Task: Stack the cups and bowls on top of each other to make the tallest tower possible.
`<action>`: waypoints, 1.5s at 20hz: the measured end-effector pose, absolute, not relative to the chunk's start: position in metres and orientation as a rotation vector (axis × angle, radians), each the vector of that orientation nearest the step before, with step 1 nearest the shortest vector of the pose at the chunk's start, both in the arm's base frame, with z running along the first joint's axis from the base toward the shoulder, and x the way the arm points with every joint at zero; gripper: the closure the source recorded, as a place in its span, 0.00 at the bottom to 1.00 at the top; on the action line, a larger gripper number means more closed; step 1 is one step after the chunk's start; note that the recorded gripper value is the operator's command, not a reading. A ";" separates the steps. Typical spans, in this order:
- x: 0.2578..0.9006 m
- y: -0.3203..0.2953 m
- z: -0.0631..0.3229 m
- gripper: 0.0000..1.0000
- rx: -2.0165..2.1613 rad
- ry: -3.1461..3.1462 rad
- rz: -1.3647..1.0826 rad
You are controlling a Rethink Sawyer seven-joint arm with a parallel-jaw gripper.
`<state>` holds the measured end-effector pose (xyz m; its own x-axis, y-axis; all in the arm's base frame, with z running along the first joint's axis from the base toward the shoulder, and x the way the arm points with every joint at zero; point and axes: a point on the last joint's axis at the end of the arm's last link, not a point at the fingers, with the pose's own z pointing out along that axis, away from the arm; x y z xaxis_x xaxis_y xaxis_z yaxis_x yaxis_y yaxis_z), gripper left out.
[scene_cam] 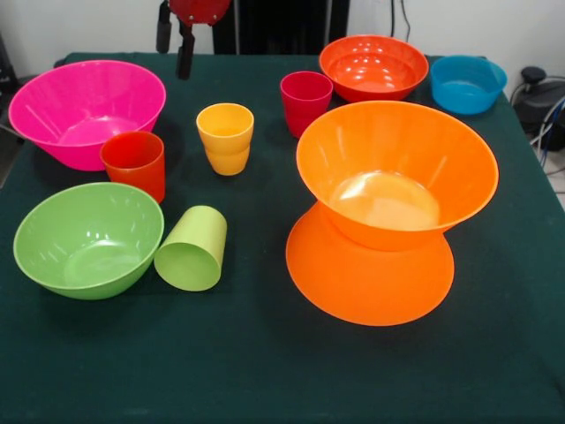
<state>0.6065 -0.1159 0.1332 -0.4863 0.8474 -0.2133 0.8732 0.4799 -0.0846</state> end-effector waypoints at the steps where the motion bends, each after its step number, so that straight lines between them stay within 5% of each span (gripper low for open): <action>1: 0.607 -0.117 0.134 0.00 1.515 2.569 -0.271; 30: 0.582 -0.081 0.106 0.00 1.945 2.415 -0.120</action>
<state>0.5818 -0.0810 0.1058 -0.2137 0.9738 -0.0783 0.9767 0.2114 -0.0362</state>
